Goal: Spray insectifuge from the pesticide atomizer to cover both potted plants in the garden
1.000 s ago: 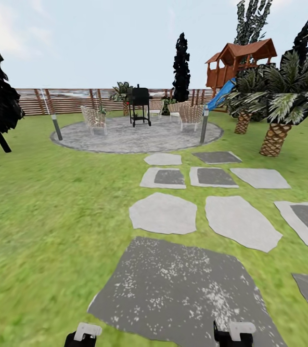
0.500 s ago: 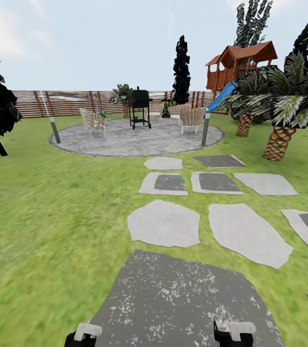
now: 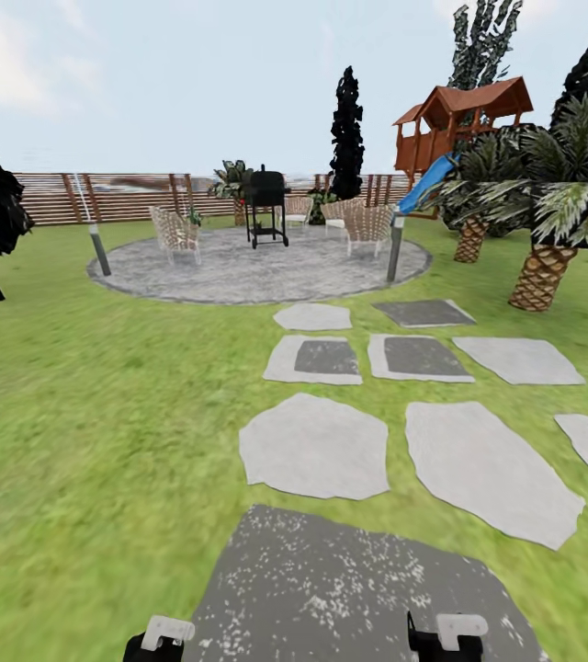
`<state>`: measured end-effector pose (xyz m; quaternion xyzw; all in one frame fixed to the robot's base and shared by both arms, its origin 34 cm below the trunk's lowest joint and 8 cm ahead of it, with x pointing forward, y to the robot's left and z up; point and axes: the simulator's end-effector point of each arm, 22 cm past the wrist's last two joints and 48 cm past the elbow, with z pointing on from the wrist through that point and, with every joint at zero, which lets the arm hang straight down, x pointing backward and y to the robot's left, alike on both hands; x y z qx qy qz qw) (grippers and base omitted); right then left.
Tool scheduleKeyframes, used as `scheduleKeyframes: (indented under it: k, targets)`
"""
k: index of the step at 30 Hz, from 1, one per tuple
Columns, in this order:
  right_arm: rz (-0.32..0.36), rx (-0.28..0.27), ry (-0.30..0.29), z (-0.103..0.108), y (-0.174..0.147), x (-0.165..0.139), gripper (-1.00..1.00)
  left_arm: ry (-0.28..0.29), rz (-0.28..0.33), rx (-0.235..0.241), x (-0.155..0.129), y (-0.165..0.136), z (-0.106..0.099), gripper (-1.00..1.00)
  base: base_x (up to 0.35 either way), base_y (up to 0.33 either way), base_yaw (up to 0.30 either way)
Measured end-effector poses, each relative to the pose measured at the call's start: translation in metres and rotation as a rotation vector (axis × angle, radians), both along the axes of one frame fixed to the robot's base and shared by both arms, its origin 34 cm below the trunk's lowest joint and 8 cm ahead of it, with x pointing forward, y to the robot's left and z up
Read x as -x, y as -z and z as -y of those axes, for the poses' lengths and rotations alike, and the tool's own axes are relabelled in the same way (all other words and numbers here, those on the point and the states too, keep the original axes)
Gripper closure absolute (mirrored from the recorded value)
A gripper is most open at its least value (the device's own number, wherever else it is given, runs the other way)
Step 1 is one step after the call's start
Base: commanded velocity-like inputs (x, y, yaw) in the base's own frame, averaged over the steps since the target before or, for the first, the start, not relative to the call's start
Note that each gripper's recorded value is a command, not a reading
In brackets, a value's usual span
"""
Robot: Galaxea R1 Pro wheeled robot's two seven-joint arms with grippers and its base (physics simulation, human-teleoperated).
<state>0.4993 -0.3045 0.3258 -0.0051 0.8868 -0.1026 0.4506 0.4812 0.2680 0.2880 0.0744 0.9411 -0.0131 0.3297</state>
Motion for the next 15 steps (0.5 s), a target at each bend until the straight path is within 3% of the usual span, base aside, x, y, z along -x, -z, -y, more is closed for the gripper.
scheduleKeyframes:
  k: [15]
  targets:
    - [0.0, 0.0, 0.0, 0.0, 0.0, 0.0, -1.0, 0.0, 0.0, 0.0, 0.0, 0.0, 0.0, 1.0, 0.34, 0.0, 0.0]
